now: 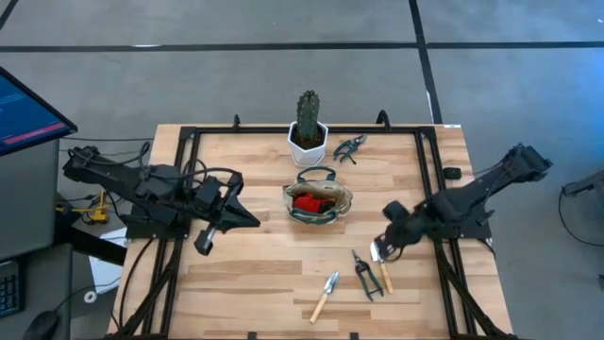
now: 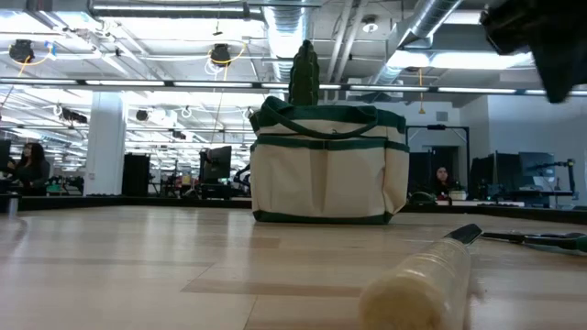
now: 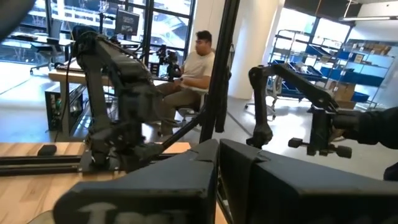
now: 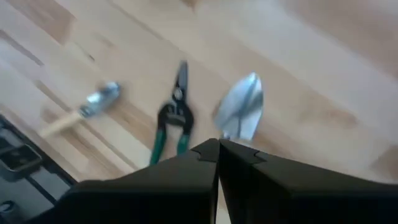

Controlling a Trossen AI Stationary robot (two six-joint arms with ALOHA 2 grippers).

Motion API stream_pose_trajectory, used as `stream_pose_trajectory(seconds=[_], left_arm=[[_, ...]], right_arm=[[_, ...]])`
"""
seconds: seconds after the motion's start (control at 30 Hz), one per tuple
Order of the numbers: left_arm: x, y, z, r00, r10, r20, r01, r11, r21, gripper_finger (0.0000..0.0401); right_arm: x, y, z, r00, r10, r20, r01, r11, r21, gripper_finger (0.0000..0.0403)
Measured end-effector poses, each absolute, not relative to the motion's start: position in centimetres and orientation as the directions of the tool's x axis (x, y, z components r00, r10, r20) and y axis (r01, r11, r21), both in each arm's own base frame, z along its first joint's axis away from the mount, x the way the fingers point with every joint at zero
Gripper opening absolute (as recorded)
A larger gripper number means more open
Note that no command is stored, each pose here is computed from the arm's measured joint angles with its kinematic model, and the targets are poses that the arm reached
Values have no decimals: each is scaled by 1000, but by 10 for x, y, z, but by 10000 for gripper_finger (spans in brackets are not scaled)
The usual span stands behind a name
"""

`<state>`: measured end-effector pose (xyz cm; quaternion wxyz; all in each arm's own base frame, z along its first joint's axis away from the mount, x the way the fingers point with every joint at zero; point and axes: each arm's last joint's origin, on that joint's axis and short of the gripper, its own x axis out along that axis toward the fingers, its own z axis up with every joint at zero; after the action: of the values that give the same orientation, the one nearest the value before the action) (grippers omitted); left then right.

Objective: Pick & Place Garden tools in Gardening bag
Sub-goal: Put the top brown trowel into the gardening bag

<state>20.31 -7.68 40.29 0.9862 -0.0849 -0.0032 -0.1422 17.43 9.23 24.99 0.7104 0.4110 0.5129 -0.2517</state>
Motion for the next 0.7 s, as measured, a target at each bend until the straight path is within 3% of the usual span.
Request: stream_pose_trajectory(seconds=[0.17, 0.37, 0.7], left_arm=[[203, -77, 403, 960, -280, 31, 281, 945, -166, 3], [203, -77, 403, 960, -280, 30, 281, 945, -166, 4], [203, -77, 403, 959, -280, 32, 282, 945, -164, 4]], right_arm=[[180, 116, 229, 254, 59, -965, 805, 540, 245, 0], [189, 146, 207, 185, 157, -970, 803, 545, 241, 7], [199, 168, 171, 78, 149, -986, 852, 503, 143, 107]])
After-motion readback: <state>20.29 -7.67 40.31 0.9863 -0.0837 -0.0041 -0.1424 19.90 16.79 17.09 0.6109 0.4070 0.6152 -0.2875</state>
